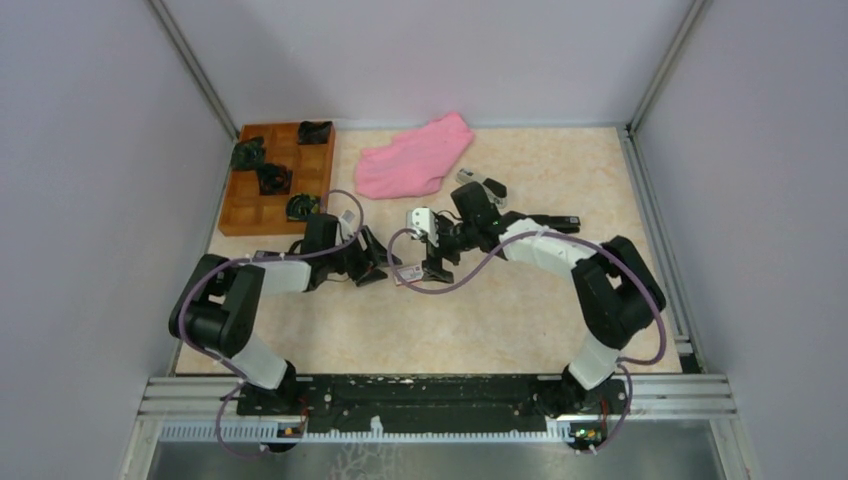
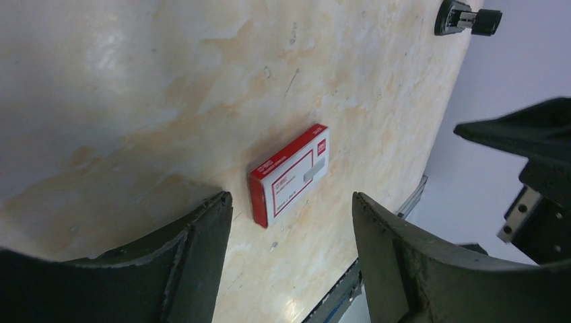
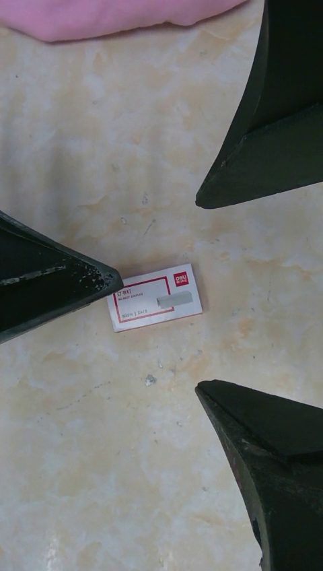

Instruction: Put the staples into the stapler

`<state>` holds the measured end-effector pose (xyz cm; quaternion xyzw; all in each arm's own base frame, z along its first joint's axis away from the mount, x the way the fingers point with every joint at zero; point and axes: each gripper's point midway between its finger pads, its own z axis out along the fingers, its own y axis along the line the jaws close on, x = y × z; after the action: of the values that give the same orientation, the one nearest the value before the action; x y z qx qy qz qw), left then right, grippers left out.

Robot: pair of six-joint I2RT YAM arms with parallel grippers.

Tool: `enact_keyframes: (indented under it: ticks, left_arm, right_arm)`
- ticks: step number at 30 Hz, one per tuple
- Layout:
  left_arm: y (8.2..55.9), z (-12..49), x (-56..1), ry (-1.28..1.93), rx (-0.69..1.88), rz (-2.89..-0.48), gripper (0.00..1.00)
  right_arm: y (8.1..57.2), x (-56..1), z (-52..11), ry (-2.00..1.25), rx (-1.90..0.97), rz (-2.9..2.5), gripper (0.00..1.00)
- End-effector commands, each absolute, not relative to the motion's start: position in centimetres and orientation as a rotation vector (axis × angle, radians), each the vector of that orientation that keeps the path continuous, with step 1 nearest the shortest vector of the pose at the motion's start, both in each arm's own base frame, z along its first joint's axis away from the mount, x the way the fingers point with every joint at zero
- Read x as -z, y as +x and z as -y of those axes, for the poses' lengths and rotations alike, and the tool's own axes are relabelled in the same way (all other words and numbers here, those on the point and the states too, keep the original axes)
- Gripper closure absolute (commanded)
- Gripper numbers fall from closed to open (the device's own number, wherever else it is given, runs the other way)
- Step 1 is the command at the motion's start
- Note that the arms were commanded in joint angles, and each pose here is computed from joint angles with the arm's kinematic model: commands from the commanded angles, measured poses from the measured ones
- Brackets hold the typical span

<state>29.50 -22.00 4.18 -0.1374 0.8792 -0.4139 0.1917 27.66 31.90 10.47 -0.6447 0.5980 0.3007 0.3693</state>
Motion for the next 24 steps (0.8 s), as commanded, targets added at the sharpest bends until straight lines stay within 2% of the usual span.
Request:
enact_keyframes:
  ticks: [1, 12, 24]
  left_arm:
    - [28.3, 20.9, -3.7, -0.45, 1.253, -2.46, 0.28]
    - [27.6, 20.7, -3.2, -0.457, 1.319, -2.447, 0.36]
    - [27.8, 21.0, -2.3, -0.459, 1.335, -2.455, 0.47]
  right_arm:
    - [28.1, -10.1, -33.3, -1.772, -0.783, -1.425, 0.02]
    - [29.9, -5.7, -34.4, -1.882, -0.753, -1.456, 0.15]
    - [29.4, -3.4, -35.1, -1.932, -0.791, -1.493, 0.28]
